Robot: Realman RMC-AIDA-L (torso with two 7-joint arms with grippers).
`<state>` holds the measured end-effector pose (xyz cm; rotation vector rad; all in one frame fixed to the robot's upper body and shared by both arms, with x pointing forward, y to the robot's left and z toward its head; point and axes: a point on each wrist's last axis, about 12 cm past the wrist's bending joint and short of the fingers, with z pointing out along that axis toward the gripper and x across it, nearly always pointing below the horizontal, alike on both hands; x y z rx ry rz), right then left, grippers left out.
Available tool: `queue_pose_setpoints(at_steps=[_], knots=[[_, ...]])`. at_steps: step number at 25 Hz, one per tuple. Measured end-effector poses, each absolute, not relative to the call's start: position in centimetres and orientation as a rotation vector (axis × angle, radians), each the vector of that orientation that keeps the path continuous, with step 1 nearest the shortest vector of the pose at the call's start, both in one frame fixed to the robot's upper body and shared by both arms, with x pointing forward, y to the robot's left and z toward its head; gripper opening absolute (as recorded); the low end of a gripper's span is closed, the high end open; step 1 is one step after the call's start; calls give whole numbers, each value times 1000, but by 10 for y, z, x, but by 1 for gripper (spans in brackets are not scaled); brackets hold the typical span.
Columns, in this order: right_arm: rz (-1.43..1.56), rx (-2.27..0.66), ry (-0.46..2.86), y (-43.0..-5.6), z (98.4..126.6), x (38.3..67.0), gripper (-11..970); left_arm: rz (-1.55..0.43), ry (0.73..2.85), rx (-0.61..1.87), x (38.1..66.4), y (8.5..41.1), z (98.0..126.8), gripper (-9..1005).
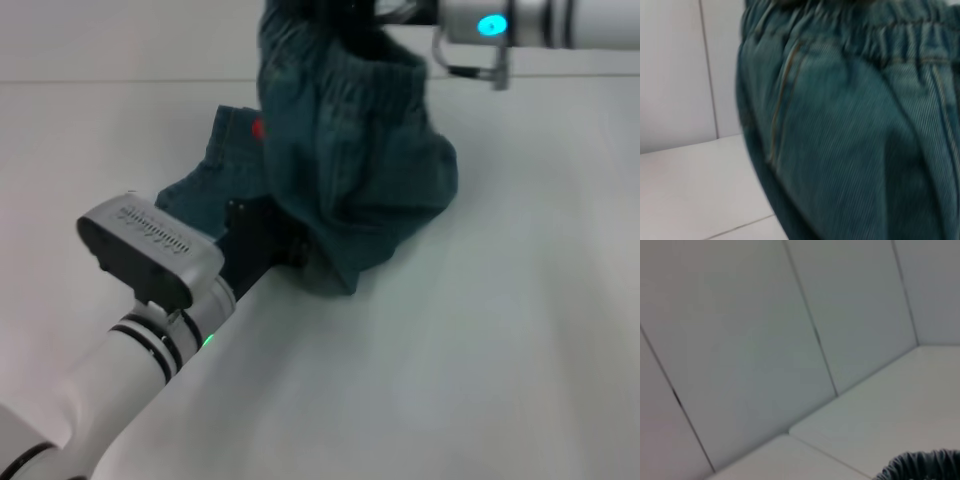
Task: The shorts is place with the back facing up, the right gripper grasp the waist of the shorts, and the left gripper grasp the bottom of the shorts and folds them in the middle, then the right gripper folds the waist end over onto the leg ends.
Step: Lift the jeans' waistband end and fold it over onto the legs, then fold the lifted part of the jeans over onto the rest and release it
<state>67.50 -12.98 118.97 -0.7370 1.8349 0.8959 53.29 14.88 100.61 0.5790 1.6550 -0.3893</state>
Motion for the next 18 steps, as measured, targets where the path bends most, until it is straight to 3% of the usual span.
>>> queue_pose_setpoints(at_steps=[6, 18], knots=[[757, -872, 1869, -98, 1177, 679, 88, -383, 1674, 559, 522, 156, 999, 20], [634, -1015, 1784, -90, 1165, 678, 89, -346, 1638, 415, 495, 184, 991, 20]])
